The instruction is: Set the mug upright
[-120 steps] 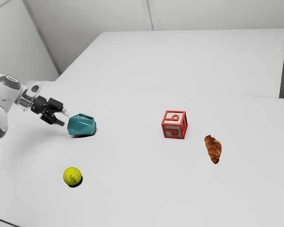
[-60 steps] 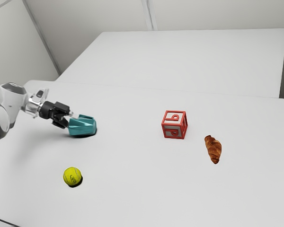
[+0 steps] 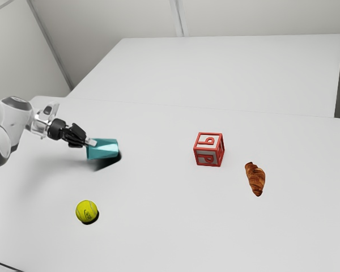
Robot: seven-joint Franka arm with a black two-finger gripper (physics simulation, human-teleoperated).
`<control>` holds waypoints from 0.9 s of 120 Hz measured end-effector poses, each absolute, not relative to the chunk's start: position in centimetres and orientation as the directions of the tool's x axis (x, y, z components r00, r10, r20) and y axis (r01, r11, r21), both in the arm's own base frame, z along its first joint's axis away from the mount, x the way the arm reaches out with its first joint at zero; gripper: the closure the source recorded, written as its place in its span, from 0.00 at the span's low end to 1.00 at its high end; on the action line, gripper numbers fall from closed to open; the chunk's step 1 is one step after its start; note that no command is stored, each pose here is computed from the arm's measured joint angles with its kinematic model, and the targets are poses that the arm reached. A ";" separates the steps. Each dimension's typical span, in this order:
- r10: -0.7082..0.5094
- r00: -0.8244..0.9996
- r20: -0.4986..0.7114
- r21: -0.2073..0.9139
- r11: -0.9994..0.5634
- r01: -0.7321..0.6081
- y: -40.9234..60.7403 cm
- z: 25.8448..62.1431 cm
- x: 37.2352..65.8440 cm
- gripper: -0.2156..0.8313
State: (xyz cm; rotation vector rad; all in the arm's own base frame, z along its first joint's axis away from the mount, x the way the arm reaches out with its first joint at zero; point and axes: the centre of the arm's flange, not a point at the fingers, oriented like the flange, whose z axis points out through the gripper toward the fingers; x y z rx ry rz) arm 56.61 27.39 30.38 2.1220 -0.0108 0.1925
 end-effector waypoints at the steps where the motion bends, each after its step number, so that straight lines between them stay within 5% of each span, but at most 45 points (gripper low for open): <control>1: 0.068 0.987 0.144 0.842 -0.532 -0.087 27.4 30.5 56.6 0.92; 33: -0.077 0.973 0.218 0.750 -0.624 -0.217 23.3 39.5 57.4 0.95; 59: -0.339 0.937 0.088 0.483 -0.808 -0.338 15.6 45.3 58.6 0.95; 87: -0.459 0.883 -0.097 0.124 -0.886 -0.447 8.8 47.3 61.3 0.96; 108: -0.476 0.862 -0.172 -0.024 -0.873 -0.487 4.5 45.6 63.4 0.96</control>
